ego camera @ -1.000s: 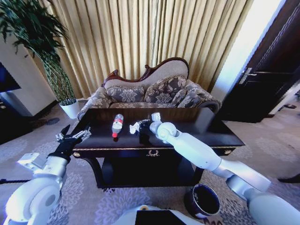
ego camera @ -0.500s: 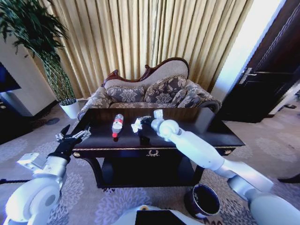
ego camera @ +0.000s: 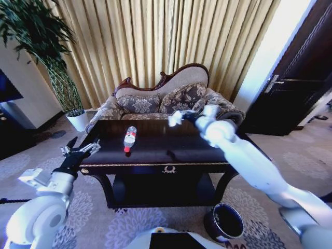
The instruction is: Move to the front of the table and place the trash on the table into the trash bin.
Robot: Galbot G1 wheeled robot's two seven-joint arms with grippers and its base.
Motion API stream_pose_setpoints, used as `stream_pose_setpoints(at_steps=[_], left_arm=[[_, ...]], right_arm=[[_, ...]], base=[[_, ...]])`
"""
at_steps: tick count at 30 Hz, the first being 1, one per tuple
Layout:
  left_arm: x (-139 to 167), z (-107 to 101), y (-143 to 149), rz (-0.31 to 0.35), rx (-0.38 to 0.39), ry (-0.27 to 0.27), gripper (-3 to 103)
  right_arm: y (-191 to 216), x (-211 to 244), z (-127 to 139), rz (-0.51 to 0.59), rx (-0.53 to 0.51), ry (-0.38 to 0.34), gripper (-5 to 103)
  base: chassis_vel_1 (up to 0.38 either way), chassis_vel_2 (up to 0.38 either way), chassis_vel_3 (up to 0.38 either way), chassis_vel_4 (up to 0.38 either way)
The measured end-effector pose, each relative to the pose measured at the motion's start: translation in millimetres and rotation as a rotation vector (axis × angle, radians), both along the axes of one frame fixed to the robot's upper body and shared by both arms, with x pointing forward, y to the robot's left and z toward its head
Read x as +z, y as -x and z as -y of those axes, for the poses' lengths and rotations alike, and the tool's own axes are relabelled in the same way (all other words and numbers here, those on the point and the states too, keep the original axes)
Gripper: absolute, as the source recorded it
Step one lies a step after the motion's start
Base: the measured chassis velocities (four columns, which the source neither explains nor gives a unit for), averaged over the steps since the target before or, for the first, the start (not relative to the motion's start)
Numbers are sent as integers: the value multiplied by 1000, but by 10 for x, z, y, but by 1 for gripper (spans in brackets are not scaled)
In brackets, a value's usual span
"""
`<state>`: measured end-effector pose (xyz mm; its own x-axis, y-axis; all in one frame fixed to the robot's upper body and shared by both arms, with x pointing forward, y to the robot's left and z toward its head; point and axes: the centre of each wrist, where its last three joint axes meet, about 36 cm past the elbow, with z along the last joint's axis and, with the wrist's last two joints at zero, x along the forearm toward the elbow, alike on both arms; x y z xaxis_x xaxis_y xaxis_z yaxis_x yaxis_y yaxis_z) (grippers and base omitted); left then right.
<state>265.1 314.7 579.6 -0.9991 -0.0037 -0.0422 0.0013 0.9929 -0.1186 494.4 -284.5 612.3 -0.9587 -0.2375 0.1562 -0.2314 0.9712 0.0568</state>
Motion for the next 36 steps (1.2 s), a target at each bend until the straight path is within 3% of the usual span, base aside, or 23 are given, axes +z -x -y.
stream_pose_setpoints(at_steps=[7, 12, 21, 29, 36], left_arm=[[34, -1, -71, 36, -46, 15, 100], [-59, -89, -158, 45, -76, 27, 100], [-136, -265, -343, 55, -105, 67, 100], [101, -224, -333, 9, -106, 62, 100], [247, -161, -313, 11, -94, 51, 100]], right_arm=[[472, -54, 660, 24, -133, 101, 0], [748, -85, 951, 54, -218, 107, 0], [1287, -203, 929, 134, -212, 64, 0], [1511, -247, 834, 140, -215, 76, 0], [1584, -320, 773, 131, -219, 96, 0]], base=[[0, 0, 0, 0], [0, 0, 0, 0], [0, 0, 0, 0], [0, 0, 0, 0], [0, 0, 0, 0]])
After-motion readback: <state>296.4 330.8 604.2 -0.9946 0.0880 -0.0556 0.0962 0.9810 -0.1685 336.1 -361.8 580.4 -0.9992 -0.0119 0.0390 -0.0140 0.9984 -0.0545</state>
